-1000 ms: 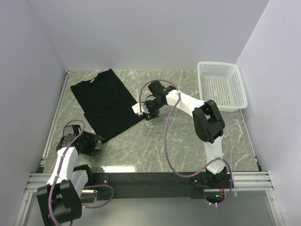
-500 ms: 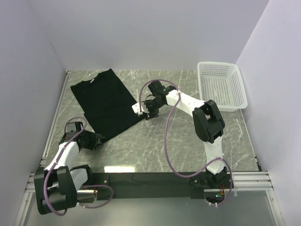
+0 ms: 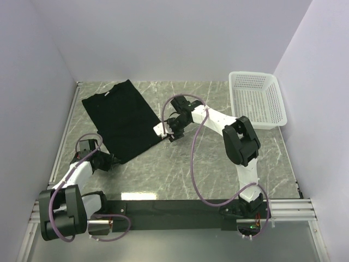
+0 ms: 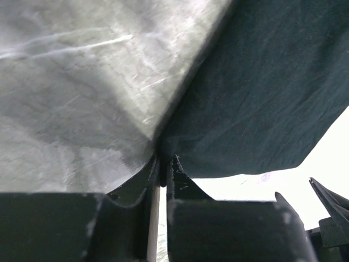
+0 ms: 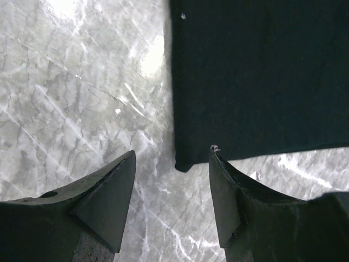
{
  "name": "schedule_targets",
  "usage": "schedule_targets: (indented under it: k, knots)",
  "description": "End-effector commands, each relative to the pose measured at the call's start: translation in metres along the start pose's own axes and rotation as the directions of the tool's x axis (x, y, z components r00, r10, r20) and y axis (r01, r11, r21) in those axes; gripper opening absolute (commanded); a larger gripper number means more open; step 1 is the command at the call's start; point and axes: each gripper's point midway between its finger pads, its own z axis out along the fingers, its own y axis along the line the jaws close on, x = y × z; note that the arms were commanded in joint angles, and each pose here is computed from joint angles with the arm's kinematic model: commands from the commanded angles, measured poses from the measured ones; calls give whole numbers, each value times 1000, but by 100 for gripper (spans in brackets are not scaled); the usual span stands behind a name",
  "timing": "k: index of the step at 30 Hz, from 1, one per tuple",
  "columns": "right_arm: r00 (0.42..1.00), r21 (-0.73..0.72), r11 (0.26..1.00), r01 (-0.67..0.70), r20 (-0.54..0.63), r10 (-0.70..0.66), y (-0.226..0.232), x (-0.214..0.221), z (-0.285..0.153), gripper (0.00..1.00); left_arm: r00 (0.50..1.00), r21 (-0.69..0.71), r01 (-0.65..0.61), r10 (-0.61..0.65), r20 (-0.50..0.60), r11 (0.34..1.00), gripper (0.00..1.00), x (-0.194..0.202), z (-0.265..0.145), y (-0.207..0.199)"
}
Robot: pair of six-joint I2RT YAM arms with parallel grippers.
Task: Fold and stack the t-shirts
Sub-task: Fold the tshirt
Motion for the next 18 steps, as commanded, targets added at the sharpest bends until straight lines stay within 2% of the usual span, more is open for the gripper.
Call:
schedule_targets:
  k: [1, 4, 8, 18]
  knots:
    - [999, -17, 999, 47, 7, -47, -2, -8, 10, 63, 998, -46, -40, 42, 47, 998, 8, -9, 6, 10]
    - [998, -19, 999, 50, -29, -50, -6, -1, 18, 63, 997, -35, -56, 57, 44, 998, 1, -8, 4, 7]
    - [996, -51, 998, 43, -81, -47, -3, 13, 31, 61, 997, -30, -63, 64, 36, 998, 1, -6, 2, 7]
    - [985, -27, 1000, 8, -172, -13, -12, 31, 40, 54, 998, 18, -65, 64, 14, 998, 1, 0, -6, -2]
